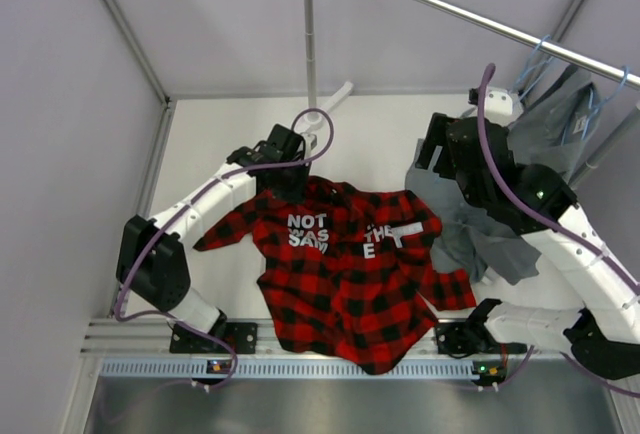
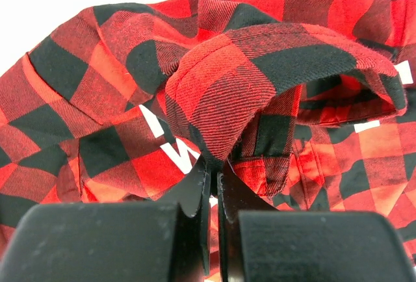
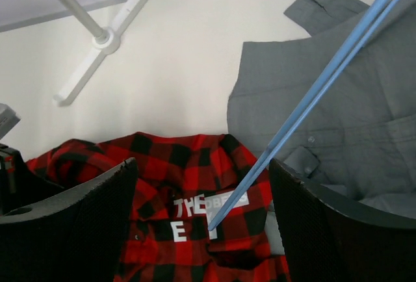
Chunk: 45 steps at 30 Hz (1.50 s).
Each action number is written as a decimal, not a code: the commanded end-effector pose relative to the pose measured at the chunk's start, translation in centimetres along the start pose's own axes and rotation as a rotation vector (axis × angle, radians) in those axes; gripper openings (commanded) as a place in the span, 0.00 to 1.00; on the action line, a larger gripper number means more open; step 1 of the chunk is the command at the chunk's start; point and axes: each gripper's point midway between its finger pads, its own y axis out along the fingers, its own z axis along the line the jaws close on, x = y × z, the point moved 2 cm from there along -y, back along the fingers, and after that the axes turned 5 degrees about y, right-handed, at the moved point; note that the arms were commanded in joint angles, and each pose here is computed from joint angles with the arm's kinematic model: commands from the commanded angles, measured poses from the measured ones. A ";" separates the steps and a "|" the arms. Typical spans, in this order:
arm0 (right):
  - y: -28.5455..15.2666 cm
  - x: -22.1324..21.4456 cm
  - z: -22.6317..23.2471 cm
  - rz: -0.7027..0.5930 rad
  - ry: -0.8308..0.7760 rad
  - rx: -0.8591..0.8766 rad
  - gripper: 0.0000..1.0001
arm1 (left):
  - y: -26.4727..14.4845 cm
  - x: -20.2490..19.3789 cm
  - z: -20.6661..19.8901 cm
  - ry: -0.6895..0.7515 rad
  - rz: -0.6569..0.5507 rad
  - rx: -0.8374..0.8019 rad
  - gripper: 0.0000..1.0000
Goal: Place the shirt on the hanger
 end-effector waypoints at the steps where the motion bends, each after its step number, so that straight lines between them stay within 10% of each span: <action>1: -1.1 2.0 -1.2 -0.052 0.029 -0.052 0.79 | -1.4 0.6 -0.3 0.005 -0.059 -0.014 0.00; 14: 1.8 2.1 -3.8 -0.049 -0.055 -0.221 0.75 | -1.3 0.6 -0.7 0.006 -0.063 -0.045 0.00; 27: 2.0 1.8 -4.3 -0.053 -0.065 -0.249 0.32 | -0.8 0.2 -0.9 0.006 -0.045 -0.062 0.00; 45: 2.0 1.3 -5.8 -0.040 -0.089 -0.288 0.16 | -0.8 0.2 -1.2 0.016 -0.044 -0.080 0.00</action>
